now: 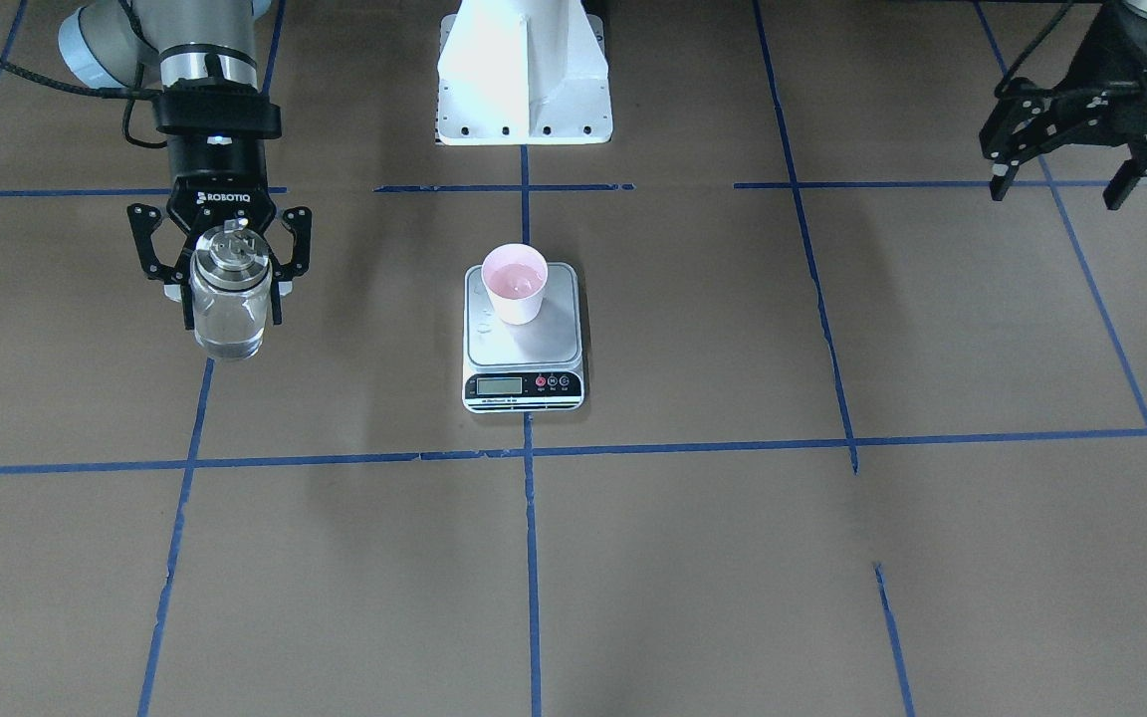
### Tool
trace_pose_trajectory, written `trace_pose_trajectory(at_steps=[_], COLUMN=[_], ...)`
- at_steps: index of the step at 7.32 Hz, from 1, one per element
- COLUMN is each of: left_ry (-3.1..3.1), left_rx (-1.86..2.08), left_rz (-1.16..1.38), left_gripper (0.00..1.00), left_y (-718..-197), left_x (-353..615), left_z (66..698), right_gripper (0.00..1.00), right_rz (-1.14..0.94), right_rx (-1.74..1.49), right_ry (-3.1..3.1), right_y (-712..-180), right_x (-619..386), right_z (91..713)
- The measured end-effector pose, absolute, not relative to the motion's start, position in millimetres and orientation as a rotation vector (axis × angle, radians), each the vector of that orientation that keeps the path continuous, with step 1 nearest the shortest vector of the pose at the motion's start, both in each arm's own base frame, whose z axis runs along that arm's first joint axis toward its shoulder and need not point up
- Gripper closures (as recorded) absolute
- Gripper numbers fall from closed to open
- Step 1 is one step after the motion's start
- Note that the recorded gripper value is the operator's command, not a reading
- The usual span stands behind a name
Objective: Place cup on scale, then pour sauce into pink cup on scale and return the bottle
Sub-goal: 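Carry the bottle with the right gripper toward the pink cup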
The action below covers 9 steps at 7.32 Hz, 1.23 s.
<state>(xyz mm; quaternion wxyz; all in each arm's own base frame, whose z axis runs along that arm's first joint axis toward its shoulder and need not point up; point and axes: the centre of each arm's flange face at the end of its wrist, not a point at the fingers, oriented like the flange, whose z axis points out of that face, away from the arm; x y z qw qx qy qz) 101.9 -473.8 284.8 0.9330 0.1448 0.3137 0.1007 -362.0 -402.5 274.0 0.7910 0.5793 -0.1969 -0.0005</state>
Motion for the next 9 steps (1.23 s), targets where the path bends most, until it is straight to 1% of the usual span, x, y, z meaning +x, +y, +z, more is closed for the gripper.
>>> trace_pose_trajectory(at_steps=[3, 4, 7, 9], left_ry=[0.539, 0.513, 0.589, 0.607], left_rx=[0.329, 0.322, 0.302, 0.332], left_rz=[0.430, 0.496, 0.506, 0.503], left_gripper=[0.00, 0.00, 0.00, 0.00], left_y=[-481, -490, -528, -543], left_x=[40, 18, -34, -41], left_z=[344, 369, 463, 490], right_gripper=[1.00, 1.00, 1.00, 1.00], right_rz=[-0.220, -0.237, -0.309, -0.341], right_rx=[1.336, 1.367, 1.425, 1.427], right_ry=[-0.283, -0.234, -0.035, 0.064], right_y=[-378, -367, -356, -357], right_x=[-406, -418, -439, -447], right_z=[249, 243, 238, 248])
